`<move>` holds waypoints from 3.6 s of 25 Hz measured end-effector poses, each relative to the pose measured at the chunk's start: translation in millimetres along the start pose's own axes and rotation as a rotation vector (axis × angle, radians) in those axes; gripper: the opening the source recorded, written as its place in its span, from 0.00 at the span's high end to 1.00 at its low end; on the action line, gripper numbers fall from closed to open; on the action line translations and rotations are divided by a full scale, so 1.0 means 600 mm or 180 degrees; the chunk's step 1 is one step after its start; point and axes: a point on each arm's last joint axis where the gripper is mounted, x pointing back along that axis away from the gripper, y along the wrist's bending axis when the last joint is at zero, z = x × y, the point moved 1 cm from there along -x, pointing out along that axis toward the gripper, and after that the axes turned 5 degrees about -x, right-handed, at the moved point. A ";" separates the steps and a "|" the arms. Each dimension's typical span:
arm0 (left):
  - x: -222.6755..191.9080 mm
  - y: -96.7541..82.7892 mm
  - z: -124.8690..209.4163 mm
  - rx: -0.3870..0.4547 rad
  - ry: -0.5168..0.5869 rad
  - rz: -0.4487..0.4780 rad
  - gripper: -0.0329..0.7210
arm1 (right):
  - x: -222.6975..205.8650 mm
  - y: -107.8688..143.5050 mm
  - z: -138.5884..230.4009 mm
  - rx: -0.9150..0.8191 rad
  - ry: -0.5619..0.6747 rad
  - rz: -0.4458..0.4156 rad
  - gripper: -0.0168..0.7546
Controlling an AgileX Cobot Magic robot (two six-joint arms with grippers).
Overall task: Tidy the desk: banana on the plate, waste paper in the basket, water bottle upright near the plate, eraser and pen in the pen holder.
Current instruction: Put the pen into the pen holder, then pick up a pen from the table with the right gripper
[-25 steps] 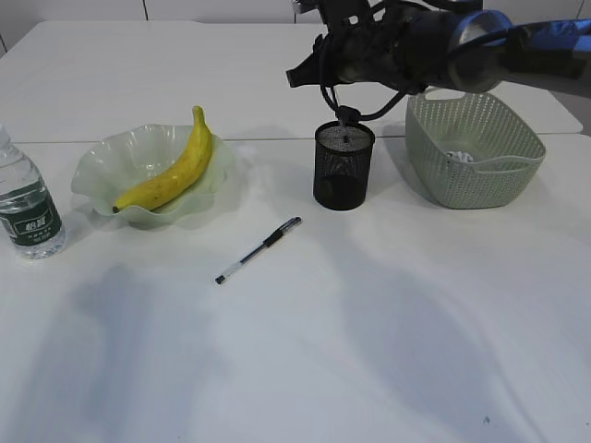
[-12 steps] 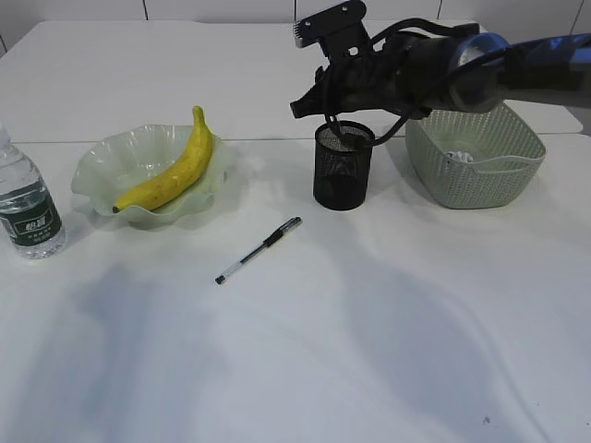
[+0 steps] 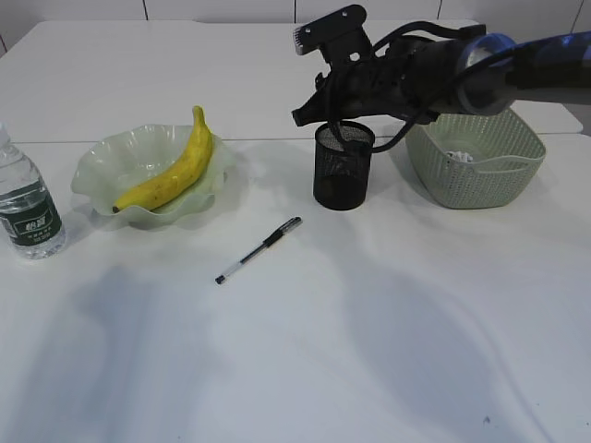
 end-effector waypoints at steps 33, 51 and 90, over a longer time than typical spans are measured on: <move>0.000 -0.001 0.003 0.0000 0.0059 0.0024 0.24 | 0.011 0.002 -0.006 0.0040 -0.0084 -0.0083 0.82; 0.000 -0.002 0.004 0.0000 0.0072 0.0029 0.24 | 0.011 0.001 -0.005 0.0032 -0.0061 -0.0052 0.74; 0.000 -0.002 0.004 0.0000 0.0072 0.0029 0.24 | 0.089 -0.057 -0.147 -0.1662 -0.0491 0.0338 0.67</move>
